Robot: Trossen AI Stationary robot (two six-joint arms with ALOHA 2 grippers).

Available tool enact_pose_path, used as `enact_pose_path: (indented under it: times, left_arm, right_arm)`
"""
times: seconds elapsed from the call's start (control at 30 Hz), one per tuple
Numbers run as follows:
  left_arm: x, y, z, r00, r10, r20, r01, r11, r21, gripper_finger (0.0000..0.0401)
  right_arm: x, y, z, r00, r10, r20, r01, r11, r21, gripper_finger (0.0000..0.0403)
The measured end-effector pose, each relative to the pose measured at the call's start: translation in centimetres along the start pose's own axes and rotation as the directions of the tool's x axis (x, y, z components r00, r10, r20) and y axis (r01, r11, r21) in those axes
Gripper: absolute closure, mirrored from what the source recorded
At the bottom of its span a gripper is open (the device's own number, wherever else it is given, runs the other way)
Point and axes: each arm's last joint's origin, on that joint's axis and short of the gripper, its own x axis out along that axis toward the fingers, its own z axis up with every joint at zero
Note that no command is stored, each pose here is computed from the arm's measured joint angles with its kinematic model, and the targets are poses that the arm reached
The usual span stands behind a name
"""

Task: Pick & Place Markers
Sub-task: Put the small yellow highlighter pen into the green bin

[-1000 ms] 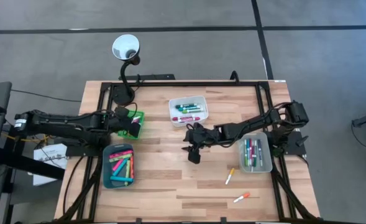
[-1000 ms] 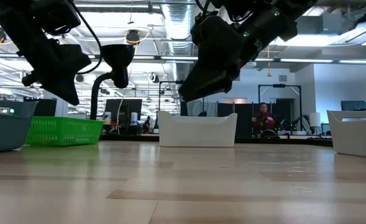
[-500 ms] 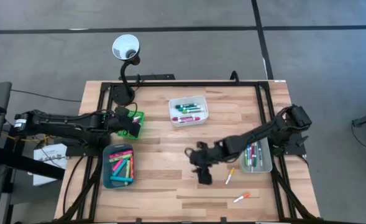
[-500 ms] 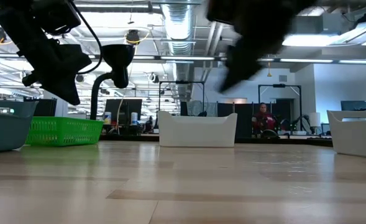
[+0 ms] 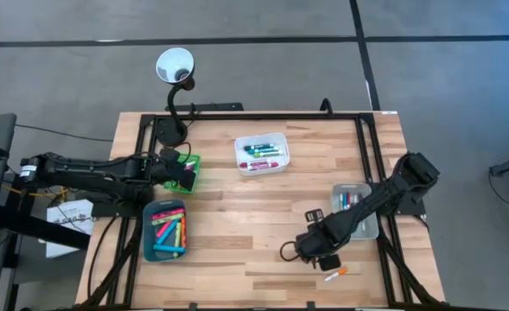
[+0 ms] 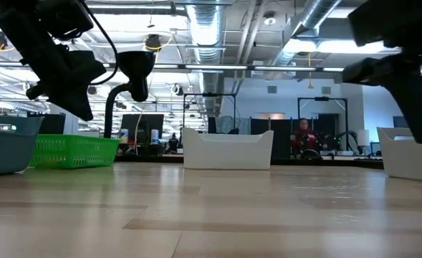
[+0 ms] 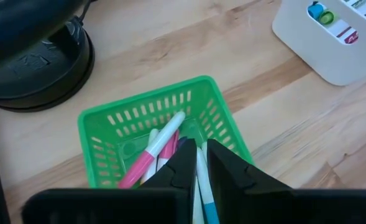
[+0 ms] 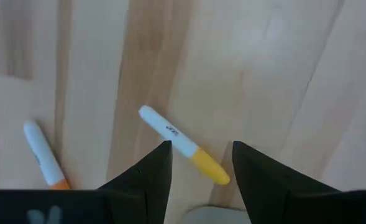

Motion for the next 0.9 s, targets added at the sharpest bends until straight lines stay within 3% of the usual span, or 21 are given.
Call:
enact_pose_path:
  times: [0.17, 0.53, 0.9]
  left_arm:
    - [0.0, 0.0, 0.0, 1.000, -0.004, 0.004, 0.004, 1.000, -0.004, 0.0366]
    - [0.0, 0.0, 0.0, 1.000, -0.005, 0.004, 0.005, 1.000, -0.005, 0.0366]
    - [0.0, -0.1, 0.1, 1.000, -0.007, 0.007, 0.007, 1.000, -0.007, 0.0366]
  right_arm:
    - [0.0, 0.8, -0.1, 1.000, 0.004, 0.011, -0.003, 0.993, -0.115, 0.0243]
    - [2.6, 0.5, -1.3, 1.000, 0.001, 0.005, 0.000, 0.990, -0.138, 0.0243]
    - [5.1, -0.6, -2.5, 0.999, 0.012, 0.037, -0.002, 0.962, -0.271, 0.0257]
